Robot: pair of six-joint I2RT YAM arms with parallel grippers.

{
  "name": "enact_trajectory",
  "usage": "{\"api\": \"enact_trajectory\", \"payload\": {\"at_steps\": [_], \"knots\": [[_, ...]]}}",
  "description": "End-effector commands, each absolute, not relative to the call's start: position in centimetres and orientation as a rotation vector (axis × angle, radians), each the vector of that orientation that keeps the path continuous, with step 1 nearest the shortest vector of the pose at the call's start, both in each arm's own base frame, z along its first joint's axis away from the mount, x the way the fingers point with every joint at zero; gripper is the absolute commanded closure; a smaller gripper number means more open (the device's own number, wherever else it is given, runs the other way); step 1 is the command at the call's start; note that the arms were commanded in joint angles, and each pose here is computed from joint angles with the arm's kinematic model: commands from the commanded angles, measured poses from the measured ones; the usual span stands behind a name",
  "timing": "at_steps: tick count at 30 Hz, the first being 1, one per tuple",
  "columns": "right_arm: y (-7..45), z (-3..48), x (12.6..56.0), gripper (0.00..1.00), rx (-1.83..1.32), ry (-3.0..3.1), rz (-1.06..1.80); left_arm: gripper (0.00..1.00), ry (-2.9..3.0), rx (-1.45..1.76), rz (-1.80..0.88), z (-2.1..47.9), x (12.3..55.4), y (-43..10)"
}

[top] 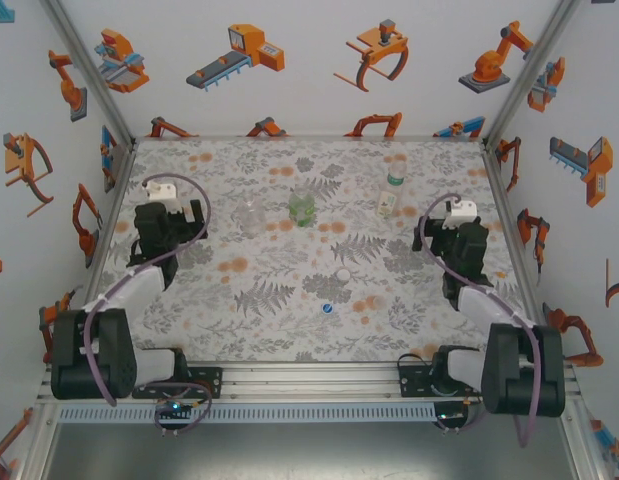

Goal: Screw on the bottle caps

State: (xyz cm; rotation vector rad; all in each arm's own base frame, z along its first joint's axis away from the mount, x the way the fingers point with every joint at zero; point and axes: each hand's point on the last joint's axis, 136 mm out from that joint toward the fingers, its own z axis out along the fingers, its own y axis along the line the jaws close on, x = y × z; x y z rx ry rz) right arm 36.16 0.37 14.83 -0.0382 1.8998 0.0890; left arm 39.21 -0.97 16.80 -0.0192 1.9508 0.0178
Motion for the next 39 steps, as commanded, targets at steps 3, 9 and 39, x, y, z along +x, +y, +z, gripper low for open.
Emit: {"api": "enact_trajectory", "payload": {"at_steps": [3, 9, 39], "knots": [[1.5, 15.3, 34.5, 0.17, -0.035, 1.972, 0.190, 0.03, 2.033, -0.076, 0.032, 18.5, 36.9, -1.4], [3.3, 17.9, 33.5, 0.18, -0.092, 1.920, 0.286, 0.03, 2.169, -0.118, 0.005, 20.1, 34.7, -2.0], [8.0, 19.1, 47.1, 0.01, 0.272, 1.695, 0.011, 0.03, 2.237, -0.185, -0.276, 22.8, 32.4, -5.3]]}}
